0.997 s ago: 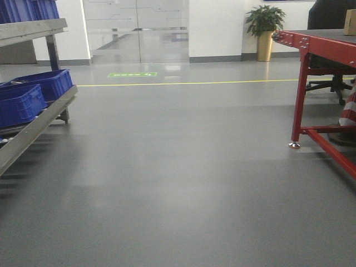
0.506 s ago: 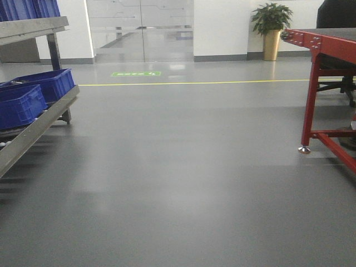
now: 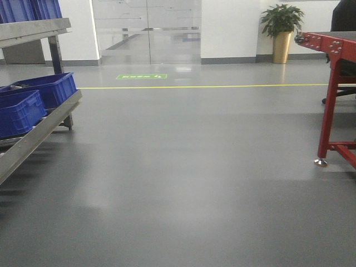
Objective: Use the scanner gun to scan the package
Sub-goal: 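Drive the base forward along the aisle past the blue crates, then turn the base toward the red table and approach it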
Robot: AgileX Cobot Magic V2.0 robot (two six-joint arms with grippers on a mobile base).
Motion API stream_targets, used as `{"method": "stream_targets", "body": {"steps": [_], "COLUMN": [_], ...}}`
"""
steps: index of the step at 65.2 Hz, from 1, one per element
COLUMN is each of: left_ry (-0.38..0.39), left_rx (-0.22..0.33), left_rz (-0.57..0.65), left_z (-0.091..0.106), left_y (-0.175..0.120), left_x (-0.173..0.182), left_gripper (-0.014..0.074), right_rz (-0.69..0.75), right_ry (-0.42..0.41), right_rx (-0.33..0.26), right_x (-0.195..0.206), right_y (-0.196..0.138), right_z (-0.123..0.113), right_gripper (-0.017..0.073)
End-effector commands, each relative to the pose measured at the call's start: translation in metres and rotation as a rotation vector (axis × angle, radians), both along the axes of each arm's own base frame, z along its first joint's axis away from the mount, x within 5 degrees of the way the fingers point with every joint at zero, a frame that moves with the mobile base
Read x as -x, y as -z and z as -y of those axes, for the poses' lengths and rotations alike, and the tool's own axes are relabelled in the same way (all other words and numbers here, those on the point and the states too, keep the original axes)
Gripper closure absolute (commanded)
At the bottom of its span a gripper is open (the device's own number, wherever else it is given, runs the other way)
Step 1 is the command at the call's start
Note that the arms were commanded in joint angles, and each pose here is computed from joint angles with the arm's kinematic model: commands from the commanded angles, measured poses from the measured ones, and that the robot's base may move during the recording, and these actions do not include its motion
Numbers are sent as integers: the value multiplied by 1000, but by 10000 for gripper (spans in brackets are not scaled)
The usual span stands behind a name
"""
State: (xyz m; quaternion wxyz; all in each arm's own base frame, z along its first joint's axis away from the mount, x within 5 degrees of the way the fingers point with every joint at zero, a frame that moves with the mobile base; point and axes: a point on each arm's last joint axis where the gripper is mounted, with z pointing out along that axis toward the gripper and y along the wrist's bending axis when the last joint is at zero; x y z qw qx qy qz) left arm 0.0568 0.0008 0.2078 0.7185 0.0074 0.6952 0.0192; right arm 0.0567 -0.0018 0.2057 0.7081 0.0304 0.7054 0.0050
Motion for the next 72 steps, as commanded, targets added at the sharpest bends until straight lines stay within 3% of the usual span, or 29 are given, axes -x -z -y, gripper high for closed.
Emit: {"method": "stream_targets", "body": {"steps": [1, 72], "left_ry": [3, 3], "left_rx": [7, 7], "left_rz": [18, 18], "left_z": [0, 0], "left_y": [-2, -2], "left_x": [0, 0], "left_gripper": [705, 705], "right_rz": [24, 24], "right_ry": [8, 8], "right_rx": [4, 4], "right_x": [0, 0], "right_y": [-2, -2], "right_z": [0, 0], "right_gripper": [721, 721]}}
